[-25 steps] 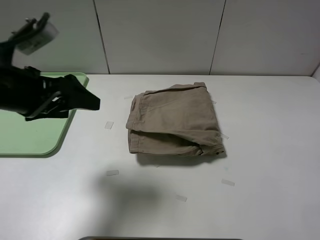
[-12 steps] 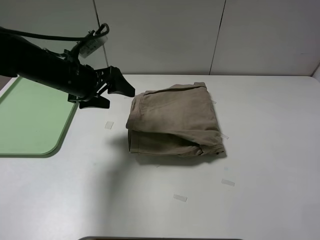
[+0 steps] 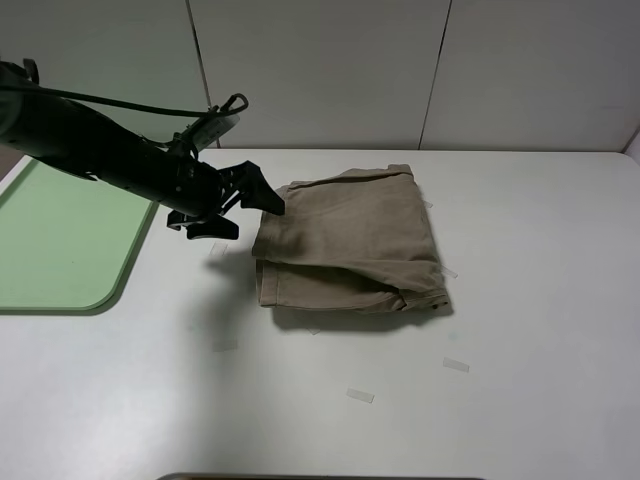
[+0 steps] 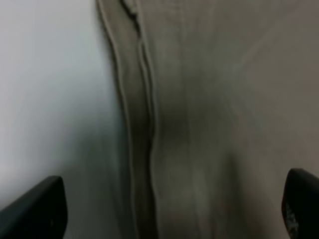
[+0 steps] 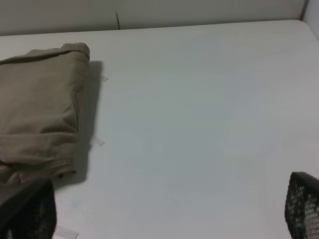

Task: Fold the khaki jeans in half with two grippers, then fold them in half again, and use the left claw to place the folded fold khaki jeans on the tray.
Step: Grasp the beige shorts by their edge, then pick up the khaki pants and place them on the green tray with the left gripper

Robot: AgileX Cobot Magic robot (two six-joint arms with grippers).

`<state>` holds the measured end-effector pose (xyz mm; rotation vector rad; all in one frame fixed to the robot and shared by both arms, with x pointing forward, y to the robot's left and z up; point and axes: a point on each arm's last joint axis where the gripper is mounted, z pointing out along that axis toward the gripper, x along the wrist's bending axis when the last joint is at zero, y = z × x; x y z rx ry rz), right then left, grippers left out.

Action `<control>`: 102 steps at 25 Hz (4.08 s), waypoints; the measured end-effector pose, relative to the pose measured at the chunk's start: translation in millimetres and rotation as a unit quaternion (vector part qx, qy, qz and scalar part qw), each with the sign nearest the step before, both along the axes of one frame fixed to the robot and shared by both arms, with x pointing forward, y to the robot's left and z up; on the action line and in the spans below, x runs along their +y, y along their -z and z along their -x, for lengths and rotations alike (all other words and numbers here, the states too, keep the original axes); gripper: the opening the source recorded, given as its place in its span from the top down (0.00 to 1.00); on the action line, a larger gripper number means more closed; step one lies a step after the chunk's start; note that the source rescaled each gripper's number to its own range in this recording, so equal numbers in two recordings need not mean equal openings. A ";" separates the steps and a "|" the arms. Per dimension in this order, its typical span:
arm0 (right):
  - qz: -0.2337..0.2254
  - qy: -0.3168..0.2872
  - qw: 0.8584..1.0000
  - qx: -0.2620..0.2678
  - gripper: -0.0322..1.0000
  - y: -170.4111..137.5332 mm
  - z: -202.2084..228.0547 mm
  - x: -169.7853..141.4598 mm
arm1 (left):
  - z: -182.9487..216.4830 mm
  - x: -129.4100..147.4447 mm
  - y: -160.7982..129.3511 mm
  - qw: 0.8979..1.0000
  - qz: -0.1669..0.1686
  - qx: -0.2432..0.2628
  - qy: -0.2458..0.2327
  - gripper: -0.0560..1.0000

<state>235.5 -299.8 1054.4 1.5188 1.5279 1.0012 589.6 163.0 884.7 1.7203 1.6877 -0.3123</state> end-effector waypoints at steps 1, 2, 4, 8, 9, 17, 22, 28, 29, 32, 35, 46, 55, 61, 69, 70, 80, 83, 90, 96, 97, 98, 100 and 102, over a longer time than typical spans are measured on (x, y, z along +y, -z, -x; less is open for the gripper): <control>0.000 0.000 1.000 0.000 0.00 0.0 0.0 0.0 | -2.3 -0.6 3.7 1.000 0.000 0.003 0.000 0.14; 0.000 0.000 1.000 0.000 0.00 0.0 0.0 0.0 | -4.1 -1.0 7.7 1.000 -0.001 0.006 0.000 0.14; 0.000 0.000 1.000 0.000 0.00 0.0 0.0 0.0 | -8.7 -2.4 14.1 1.000 -0.001 0.010 0.000 0.14; 0.000 0.000 1.000 0.000 0.00 0.0 0.0 0.0 | -14.8 -8.9 24.7 1.000 -0.001 0.015 0.005 0.14; 0.000 0.000 1.000 0.000 0.00 0.0 0.0 0.0 | -15.3 -11.1 27.1 1.000 0.000 0.018 0.007 0.14; 0.000 0.000 1.000 0.000 0.00 0.0 0.0 0.0 | -17.7 -38.2 34.3 0.999 0.023 0.016 0.028 0.15; 0.000 0.000 1.000 0.000 0.00 0.0 0.0 0.0 | -18.5 -54.3 38.7 0.999 0.032 0.016 0.032 0.15; 0.001 0.001 1.000 0.000 0.00 0.0 0.0 -0.3 | -15.7 -64.3 47.3 0.999 0.026 0.021 0.027 0.38; 0.001 0.001 1.000 0.000 0.00 0.0 0.0 -0.3 | -15.5 -64.6 48.1 0.999 0.025 0.021 0.027 0.46; 0.002 0.001 1.000 0.000 0.00 0.0 0.0 -0.3 | -14.8 -64.8 52.0 0.999 0.021 0.024 0.026 0.63; 0.002 0.001 1.000 0.000 0.00 0.0 0.0 -0.3 | -14.9 -64.2 53.3 0.999 0.019 0.025 0.024 0.74; 0.003 0.002 1.000 0.000 0.00 0.0 0.0 -0.5 | -18.1 -65.6 49.6 0.998 0.003 0.014 0.056 0.90; 0.003 0.002 1.000 0.000 0.00 0.0 0.0 -0.5 | -42.1 -64.6 19.0 0.978 -0.092 0.003 0.187 0.91; 0.003 0.002 1.000 0.000 0.00 0.0 0.0 -0.5 | -66.7 -49.8 -14.0 0.945 -0.221 -0.004 0.242 0.91; 0.003 0.002 1.000 0.000 0.00 0.0 0.0 -0.5 | -88.6 -27.8 -59.8 0.893 -0.368 -0.011 0.260 0.91; 0.003 0.002 1.000 0.000 0.00 0.0 0.0 -0.5 | -88.9 -23.4 -62.2 0.889 -0.378 -0.007 0.259 0.91; 0.003 0.002 1.000 0.000 0.00 0.0 0.0 -0.6 | -91.8 29.0 -86.0 0.890 -0.405 0.020 0.207 0.91; 0.003 0.002 1.000 0.000 0.00 0.0 0.0 -0.6 | -92.9 48.7 -84.8 0.890 -0.408 0.022 0.200 0.91; 0.003 0.002 1.000 0.000 0.00 0.0 0.0 -0.6 | -99.8 100.6 -83.6 0.887 -0.419 0.030 0.191 0.91; 0.003 0.002 1.000 0.000 0.00 0.0 0.0 -0.6 | -100.3 140.7 -83.7 0.884 -0.429 0.046 0.183 0.91; 0.003 0.002 1.000 0.000 0.00 0.0 0.0 -0.6 | -99.8 148.4 -83.7 0.884 -0.430 0.051 0.177 0.91; 0.003 0.002 1.000 0.000 0.00 0.0 0.0 -0.6 | -99.3 156.5 -83.8 0.884 -0.432 0.056 0.172 0.91; 0.003 0.002 1.000 0.000 0.00 0.0 0.0 -0.6 | -98.3 170.8 -84.0 0.882 -0.438 0.064 0.161 0.91; 0.003 0.002 1.000 0.000 0.00 0.0 0.0 -0.6 | -97.1 185.0 -84.2 0.881 -0.443 0.071 0.149 0.91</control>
